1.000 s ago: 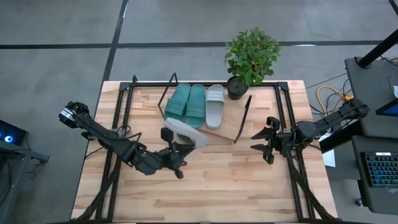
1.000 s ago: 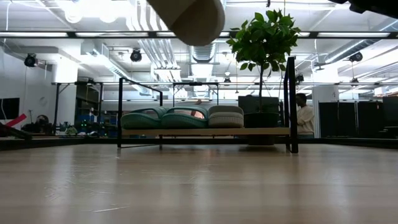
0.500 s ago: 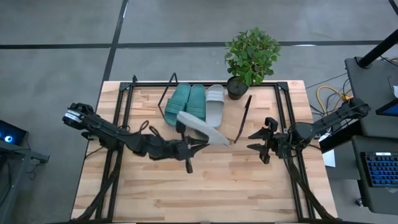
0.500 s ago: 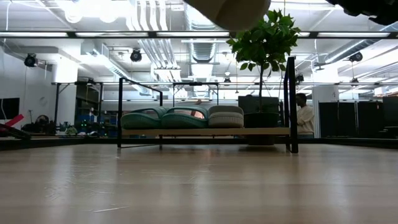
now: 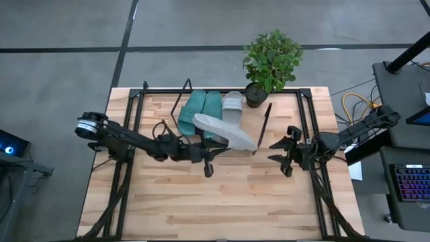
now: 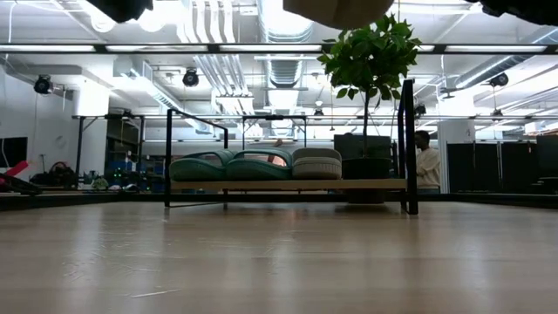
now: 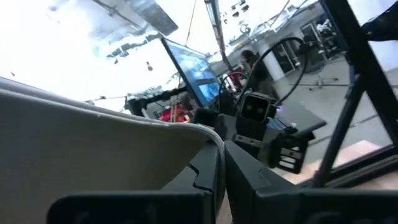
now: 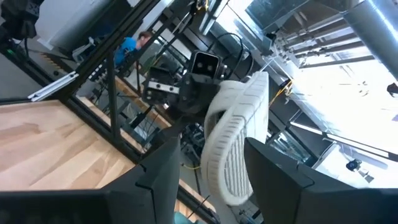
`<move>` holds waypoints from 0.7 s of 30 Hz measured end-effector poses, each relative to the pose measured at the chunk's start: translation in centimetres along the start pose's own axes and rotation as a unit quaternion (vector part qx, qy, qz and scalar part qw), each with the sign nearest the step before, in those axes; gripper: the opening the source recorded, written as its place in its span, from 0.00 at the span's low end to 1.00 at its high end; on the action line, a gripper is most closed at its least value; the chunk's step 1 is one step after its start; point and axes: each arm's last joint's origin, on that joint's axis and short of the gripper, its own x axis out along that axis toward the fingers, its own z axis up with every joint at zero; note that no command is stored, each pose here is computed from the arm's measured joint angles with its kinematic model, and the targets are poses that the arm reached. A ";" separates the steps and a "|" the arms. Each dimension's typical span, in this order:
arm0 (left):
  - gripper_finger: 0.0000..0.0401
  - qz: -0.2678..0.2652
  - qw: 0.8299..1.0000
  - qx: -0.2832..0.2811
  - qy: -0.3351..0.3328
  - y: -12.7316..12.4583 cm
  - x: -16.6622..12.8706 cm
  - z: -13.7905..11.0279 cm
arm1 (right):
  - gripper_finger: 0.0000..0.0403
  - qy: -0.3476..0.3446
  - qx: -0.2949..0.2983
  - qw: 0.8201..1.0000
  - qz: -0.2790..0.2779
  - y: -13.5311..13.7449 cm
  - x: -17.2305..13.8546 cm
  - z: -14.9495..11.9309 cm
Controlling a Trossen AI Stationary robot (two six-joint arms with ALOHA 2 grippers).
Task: Pick and place slides into the shelf
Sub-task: Put the gray slipper on the shelf
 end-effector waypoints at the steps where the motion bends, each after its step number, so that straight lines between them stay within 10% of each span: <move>1: 0.00 0.004 1.000 0.005 -0.004 0.0 0.2 -0.3 | 0.42 0.001 0.001 1.000 0.001 0.0 0.0 0.0; 21: 0.00 0.001 0.997 0.042 -0.060 -1.9 3.3 -2.0 | 0.42 0.036 -0.018 0.999 -0.026 -0.1 0.0 -0.3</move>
